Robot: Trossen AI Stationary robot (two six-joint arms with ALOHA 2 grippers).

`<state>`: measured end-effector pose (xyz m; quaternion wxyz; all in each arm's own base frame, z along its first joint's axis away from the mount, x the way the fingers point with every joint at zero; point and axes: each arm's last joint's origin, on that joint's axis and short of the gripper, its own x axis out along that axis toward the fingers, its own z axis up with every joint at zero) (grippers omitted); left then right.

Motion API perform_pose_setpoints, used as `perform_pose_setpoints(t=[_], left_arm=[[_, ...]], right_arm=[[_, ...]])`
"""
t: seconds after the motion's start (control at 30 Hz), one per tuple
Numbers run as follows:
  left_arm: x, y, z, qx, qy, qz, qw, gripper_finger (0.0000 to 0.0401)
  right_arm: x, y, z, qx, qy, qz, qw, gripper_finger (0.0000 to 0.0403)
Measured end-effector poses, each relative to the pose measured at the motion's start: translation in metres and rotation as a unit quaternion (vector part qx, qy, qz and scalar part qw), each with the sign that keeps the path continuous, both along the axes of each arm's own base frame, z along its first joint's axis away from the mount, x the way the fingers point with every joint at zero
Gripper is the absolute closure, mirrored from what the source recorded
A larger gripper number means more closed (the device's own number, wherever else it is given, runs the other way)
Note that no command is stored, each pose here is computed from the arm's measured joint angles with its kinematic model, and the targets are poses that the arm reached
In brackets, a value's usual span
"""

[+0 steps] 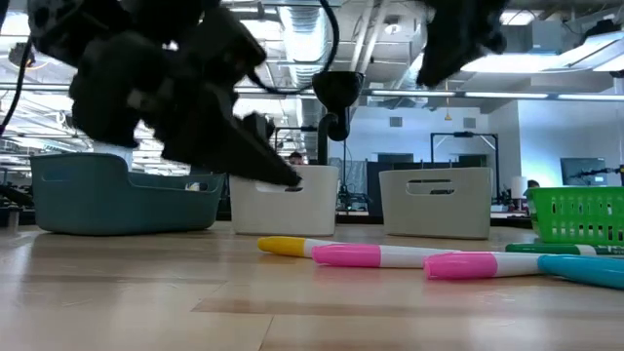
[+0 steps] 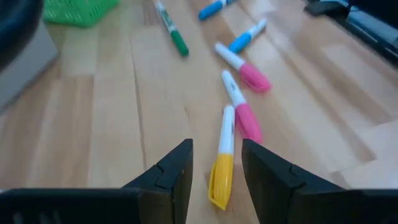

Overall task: Pick & Place Markers
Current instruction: Put the yellow mini marker into the green bin

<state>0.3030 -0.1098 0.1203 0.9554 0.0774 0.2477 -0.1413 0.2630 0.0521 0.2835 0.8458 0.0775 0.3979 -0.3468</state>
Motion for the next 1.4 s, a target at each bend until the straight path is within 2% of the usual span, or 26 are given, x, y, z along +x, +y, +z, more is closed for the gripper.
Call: perform_pose_setpoints(t=[0.1, 0.23, 0.37, 0.53, 0.67, 0.83, 0.93, 1.13, 1.27, 1.4], left_arm=[[0.004, -0.001, -0.011, 0.003, 0.009, 0.001, 1.0, 0.0268], [0.011, -0.003, -0.017, 0.005, 0.015, 0.001, 1.0, 0.0268], [0.011, -0.004, -0.018, 0.006, 0.016, 0.001, 1.0, 0.0268], [0.011, -0.004, -0.017, 0.004, 0.013, 0.0, 1.0, 0.0268], [0.011, -0.004, -0.017, 0.005, 0.014, 0.0, 1.0, 0.0269], [0.01, -0.006, -0.017, -0.002, 0.018, -0.013, 1.0, 0.027], [0.01, -0.007, -0.017, -0.003, 0.018, -0.015, 1.0, 0.027], [0.008, -0.009, -0.018, -0.003, 0.021, -0.019, 1.0, 0.027], [0.009, -0.007, -0.023, 0.001, 0.029, -0.016, 0.999, 0.027], [0.009, -0.007, -0.035, 0.011, 0.045, -0.017, 0.999, 0.027]], right_arm=[[-0.007, 0.025, 0.001, -0.006, -0.057, 0.05, 0.997, 0.0285], [-0.011, 0.054, -0.016, -0.018, -0.089, 0.146, 0.985, 0.0285], [-0.013, 0.068, -0.023, -0.007, -0.139, 0.184, 0.973, 0.0285], [-0.027, 0.071, -0.006, -0.039, -0.157, 0.22, 0.962, 0.0285], [-0.039, 0.068, -0.001, -0.072, -0.196, 0.201, 0.957, 0.0285], [-0.046, 0.055, -0.033, -0.046, -0.217, 0.224, 0.949, 0.0285], [-0.045, 0.04, -0.05, -0.009, -0.257, 0.254, 0.932, 0.0285], [-0.038, 0.01, -0.078, 0.038, -0.344, 0.324, 0.881, 0.0285], [-0.03, 0.005, -0.081, 0.049, -0.367, 0.343, 0.864, 0.0285], [-0.023, 0.003, -0.086, 0.039, -0.376, 0.346, 0.859, 0.0285]])
